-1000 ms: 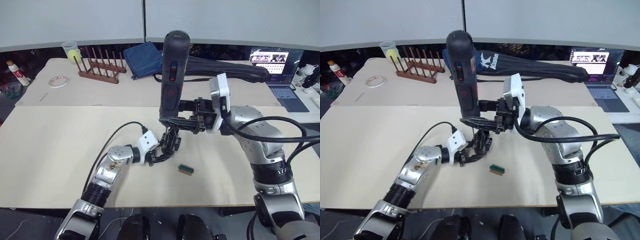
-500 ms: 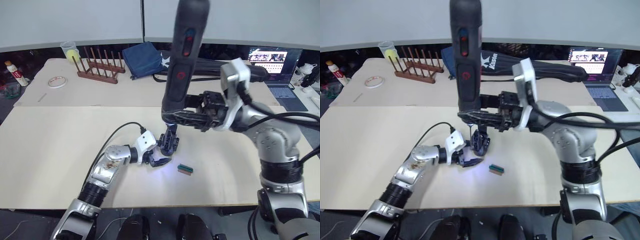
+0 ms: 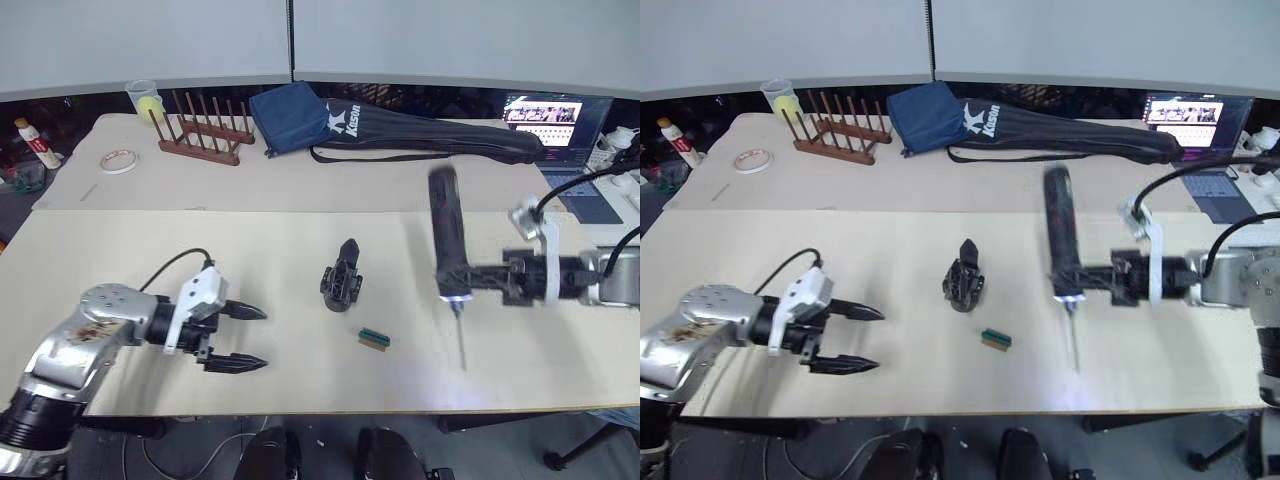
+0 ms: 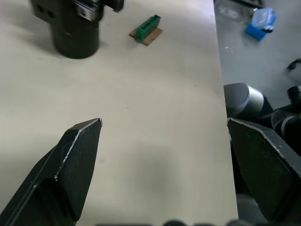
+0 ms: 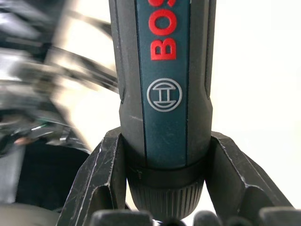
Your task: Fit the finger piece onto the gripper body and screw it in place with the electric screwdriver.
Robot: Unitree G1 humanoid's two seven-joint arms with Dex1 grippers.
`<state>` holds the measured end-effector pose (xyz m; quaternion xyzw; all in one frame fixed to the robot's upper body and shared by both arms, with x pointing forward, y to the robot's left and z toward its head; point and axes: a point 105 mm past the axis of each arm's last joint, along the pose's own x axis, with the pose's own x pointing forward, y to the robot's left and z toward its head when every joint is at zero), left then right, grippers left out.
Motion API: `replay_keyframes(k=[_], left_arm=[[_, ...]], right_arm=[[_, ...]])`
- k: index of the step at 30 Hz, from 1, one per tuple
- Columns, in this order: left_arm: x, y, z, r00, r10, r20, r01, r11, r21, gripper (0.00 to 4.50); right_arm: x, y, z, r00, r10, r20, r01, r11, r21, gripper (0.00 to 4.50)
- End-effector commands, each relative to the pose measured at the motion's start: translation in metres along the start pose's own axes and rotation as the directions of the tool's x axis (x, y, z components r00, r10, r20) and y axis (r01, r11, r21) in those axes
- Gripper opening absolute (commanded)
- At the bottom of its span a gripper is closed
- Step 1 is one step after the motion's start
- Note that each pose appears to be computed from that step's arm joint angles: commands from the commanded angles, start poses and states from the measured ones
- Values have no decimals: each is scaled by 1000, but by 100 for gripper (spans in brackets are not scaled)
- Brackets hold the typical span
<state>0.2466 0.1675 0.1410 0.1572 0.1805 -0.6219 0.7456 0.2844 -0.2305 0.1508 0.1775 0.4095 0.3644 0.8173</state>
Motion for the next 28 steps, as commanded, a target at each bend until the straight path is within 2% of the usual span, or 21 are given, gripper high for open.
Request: replay_keyframes(k=[1,4,7,8,9,10,12,13,18,23,28], left_arm=[[-7,9,4,997,82,4,-82,996,36,450],[-10,14,0,991,131,2,-131,991,26,450],[-15,12,-4,990,143,-1,-143,990,-2,450],[-17,10,-5,990,141,-1,-141,990,-18,450],[-22,9,-7,990,142,-6,-142,989,-38,450],[-31,10,-11,986,164,-28,-165,985,-48,450],[-50,16,-16,970,234,-65,-237,970,-49,450],[-60,20,-14,960,273,-63,-277,959,-58,450],[-95,21,-8,929,365,-66,-371,922,-114,450],[-130,-3,-32,907,394,-152,-417,891,-182,450],[-121,-14,-41,915,372,-153,-396,902,-173,450]], right_arm=[[-6,-18,-2,998,-61,-18,60,997,-41,194],[-4,-44,-18,983,-156,-93,156,988,3,194],[-8,-52,-20,979,-171,-110,173,985,9,194],[-11,-51,-19,980,-167,-103,168,986,0,296],[-15,-50,-16,984,-156,-86,155,988,-22,326],[-25,-53,-13,983,-171,-66,161,978,-133,359],[-44,-57,-14,976,-204,-80,162,918,-362,432],[-54,-58,-12,974,-215,-71,163,885,-436,448],[-88,-45,-7,992,-127,-26,80,758,-647,448],[-119,-46,0,983,-153,99,175,646,-743,448],[-124,-47,-1,979,-140,149,205,653,-729,448]])
